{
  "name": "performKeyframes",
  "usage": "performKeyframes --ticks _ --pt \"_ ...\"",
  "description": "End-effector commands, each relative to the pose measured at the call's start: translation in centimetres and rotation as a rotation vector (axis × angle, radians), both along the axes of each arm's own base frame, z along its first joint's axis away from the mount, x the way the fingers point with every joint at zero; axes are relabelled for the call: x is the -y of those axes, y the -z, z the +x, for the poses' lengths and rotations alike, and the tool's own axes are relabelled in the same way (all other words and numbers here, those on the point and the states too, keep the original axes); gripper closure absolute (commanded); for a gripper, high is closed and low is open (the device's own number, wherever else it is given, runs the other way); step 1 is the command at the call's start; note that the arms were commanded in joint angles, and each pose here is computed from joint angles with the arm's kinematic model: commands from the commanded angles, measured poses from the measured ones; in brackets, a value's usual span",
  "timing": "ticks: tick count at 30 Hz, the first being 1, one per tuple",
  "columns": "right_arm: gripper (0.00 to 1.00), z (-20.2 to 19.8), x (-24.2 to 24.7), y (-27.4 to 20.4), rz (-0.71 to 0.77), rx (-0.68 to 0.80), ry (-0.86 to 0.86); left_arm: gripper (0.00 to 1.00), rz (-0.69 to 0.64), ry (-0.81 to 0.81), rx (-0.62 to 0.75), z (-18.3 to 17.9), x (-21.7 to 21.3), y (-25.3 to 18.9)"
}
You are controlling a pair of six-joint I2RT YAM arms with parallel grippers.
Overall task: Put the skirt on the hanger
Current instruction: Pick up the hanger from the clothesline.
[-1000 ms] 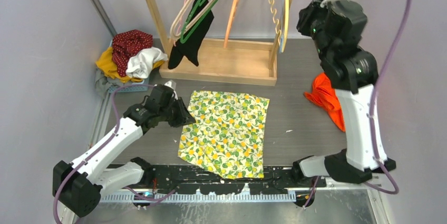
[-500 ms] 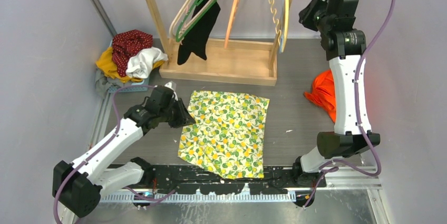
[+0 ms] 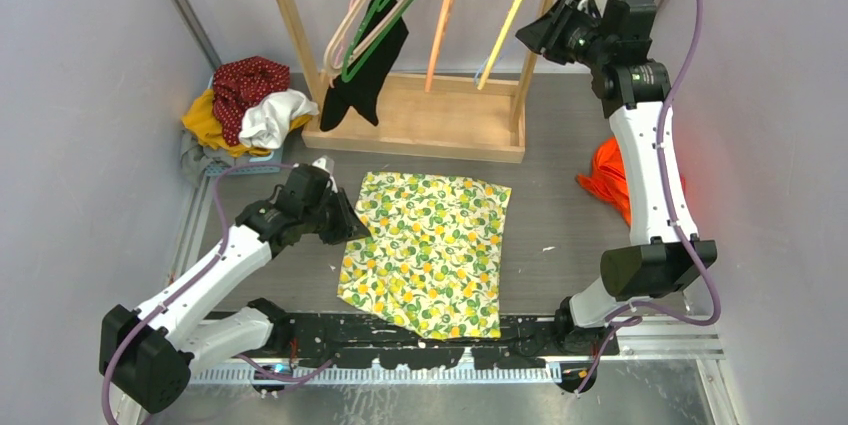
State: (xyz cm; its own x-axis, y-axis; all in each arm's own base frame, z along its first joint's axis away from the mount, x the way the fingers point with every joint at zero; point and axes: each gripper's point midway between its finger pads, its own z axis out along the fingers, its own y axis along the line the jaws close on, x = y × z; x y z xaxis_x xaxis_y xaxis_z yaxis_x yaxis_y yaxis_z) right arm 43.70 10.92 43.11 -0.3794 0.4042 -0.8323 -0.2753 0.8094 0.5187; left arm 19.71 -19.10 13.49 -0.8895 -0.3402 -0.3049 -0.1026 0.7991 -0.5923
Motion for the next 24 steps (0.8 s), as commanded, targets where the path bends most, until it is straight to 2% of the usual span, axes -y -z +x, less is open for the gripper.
performKeyframes --ticks 1,10,24 --pt "0.59 -0.7 -1.1 -3.2 0.038 0.103 -0.046 0.86 -0.021 0.014 0.05 0.7 0.5 -0.7" --pt "0.58 -1.0 -1.6 -4.5 0.068 0.149 -0.03 0.87 -0.019 0.014 0.049 0.7 0.5 -0.5" --pt "0.58 0.7 -4.1 -4.2 0.085 0.163 -0.032 0.87 -0.006 0.009 0.051 0.6 0.2 -0.7"
